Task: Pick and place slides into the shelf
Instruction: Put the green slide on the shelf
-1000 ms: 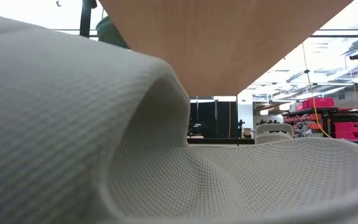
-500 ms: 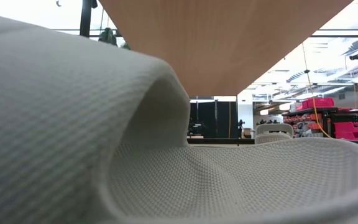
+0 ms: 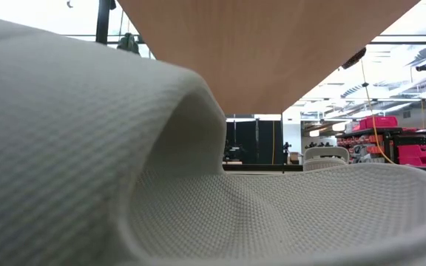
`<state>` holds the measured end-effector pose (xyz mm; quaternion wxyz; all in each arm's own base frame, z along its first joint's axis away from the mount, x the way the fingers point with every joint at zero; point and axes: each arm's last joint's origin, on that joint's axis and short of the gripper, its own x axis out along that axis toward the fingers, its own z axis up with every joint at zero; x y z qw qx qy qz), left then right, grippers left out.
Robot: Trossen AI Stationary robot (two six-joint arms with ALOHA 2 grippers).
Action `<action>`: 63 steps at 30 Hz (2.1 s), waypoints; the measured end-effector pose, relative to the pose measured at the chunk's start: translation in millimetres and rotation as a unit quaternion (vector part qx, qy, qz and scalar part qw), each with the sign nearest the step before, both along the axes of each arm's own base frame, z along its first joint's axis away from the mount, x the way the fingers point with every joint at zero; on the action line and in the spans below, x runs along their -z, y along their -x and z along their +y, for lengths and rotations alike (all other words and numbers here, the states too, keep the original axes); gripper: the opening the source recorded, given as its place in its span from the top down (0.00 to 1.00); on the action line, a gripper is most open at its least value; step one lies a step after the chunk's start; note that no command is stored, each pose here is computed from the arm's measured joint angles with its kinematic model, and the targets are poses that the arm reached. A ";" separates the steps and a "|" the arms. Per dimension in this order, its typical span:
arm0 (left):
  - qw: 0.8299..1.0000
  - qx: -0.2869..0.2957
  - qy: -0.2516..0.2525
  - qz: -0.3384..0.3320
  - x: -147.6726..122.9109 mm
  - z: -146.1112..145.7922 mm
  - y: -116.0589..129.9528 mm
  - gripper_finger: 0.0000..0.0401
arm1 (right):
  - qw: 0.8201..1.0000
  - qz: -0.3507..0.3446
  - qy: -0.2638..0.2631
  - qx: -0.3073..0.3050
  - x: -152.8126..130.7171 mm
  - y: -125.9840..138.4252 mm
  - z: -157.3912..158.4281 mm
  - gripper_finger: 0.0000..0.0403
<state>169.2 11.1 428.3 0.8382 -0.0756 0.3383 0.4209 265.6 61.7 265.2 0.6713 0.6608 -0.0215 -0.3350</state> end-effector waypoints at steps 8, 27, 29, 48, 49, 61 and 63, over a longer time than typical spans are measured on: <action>1.000 0.000 0.001 -0.006 -0.6 0.0 -0.8 0.92 | 1.000 0.017 -0.012 0.002 3.7 2.0 -1.6 0.84; 1.000 -0.001 0.002 -0.022 -1.9 -0.2 -3.2 0.92 | 0.998 0.053 -0.027 -0.015 9.0 3.9 -5.8 0.77; 1.000 -0.001 0.002 -0.026 -0.1 -0.3 -5.4 0.91 | 0.998 0.058 -0.026 -0.019 9.2 3.6 -7.1 0.76; 0.999 0.034 0.018 -0.033 15.0 -8.3 -19.7 0.92 | 0.996 0.070 -0.022 -0.056 2.6 -0.6 -11.5 0.65; 0.999 0.034 0.018 -0.034 14.9 -8.2 -19.8 0.92 | 0.995 0.072 -0.022 -0.058 2.8 -0.9 -13.0 0.65; 0.999 0.035 0.017 -0.035 14.7 -8.3 -20.0 0.94 | 0.992 0.090 -0.037 -0.079 4.9 -1.5 -18.4 0.64; 0.999 0.035 0.018 -0.035 14.8 -8.3 -20.0 0.93 | 0.992 0.091 -0.038 -0.080 5.2 -1.3 -18.3 0.64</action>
